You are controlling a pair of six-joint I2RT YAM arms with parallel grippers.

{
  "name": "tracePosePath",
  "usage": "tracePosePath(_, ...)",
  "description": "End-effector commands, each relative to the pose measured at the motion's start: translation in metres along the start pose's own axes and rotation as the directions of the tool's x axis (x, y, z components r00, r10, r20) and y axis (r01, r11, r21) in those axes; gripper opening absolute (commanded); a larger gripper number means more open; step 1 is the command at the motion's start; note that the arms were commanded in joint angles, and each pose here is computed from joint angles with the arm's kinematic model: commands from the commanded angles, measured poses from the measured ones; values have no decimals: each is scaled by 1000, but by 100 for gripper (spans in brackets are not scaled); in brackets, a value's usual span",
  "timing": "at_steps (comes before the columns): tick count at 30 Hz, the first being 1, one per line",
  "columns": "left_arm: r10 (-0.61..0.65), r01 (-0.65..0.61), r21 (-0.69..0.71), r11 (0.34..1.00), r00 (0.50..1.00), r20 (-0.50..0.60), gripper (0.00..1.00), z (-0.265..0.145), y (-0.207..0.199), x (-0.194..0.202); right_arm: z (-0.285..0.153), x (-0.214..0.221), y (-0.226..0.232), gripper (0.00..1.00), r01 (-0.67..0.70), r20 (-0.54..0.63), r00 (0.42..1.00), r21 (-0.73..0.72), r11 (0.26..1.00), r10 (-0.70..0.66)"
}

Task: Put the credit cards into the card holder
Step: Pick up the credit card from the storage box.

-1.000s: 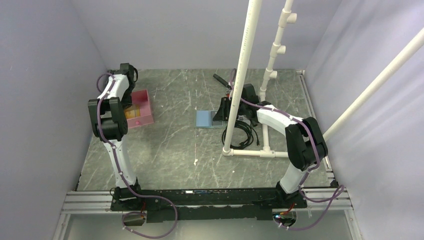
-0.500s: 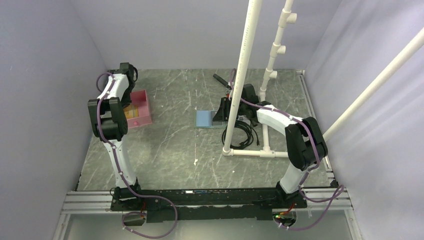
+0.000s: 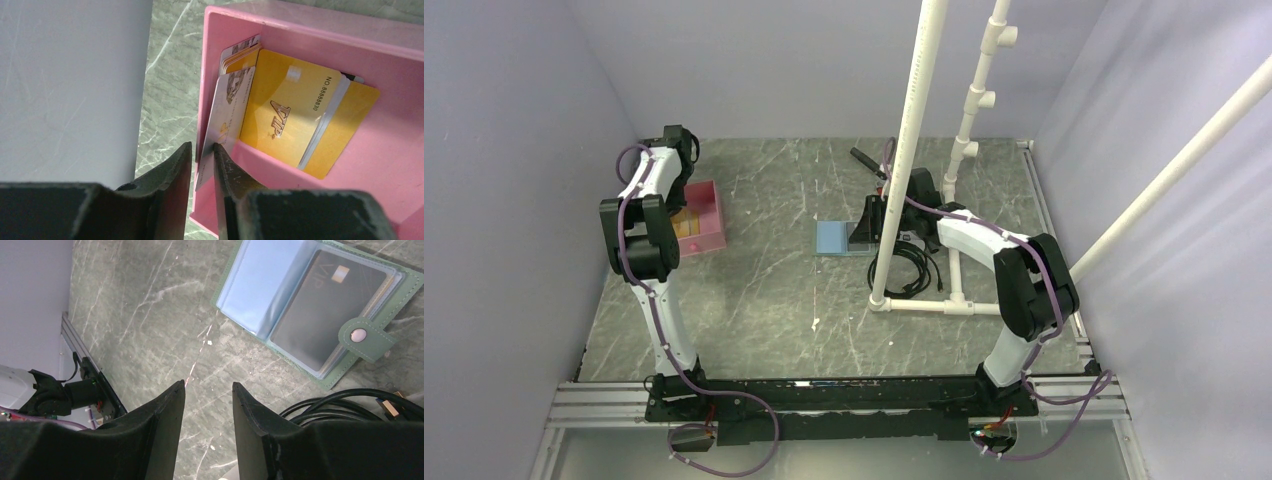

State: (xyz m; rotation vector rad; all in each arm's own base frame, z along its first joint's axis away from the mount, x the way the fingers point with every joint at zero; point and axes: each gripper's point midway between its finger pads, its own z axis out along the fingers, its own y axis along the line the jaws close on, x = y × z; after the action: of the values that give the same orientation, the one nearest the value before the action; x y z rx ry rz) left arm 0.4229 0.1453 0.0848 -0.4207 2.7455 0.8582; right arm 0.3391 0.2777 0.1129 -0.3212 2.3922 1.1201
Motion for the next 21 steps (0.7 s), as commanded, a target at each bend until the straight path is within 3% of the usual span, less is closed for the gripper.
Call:
tracePosePath(1, -26, 27, -19, 999, 998, 48, 27, -19, 17, -14, 0, -17, 13, 42, 43, 38, 998, -36, 998, -42)
tracePosePath(21, 3, 1, -51, 999, 997, 78, 19, -34, 14, -20, 3, -14, 16, 42, 51, 25, 998, -44, 998, -50)
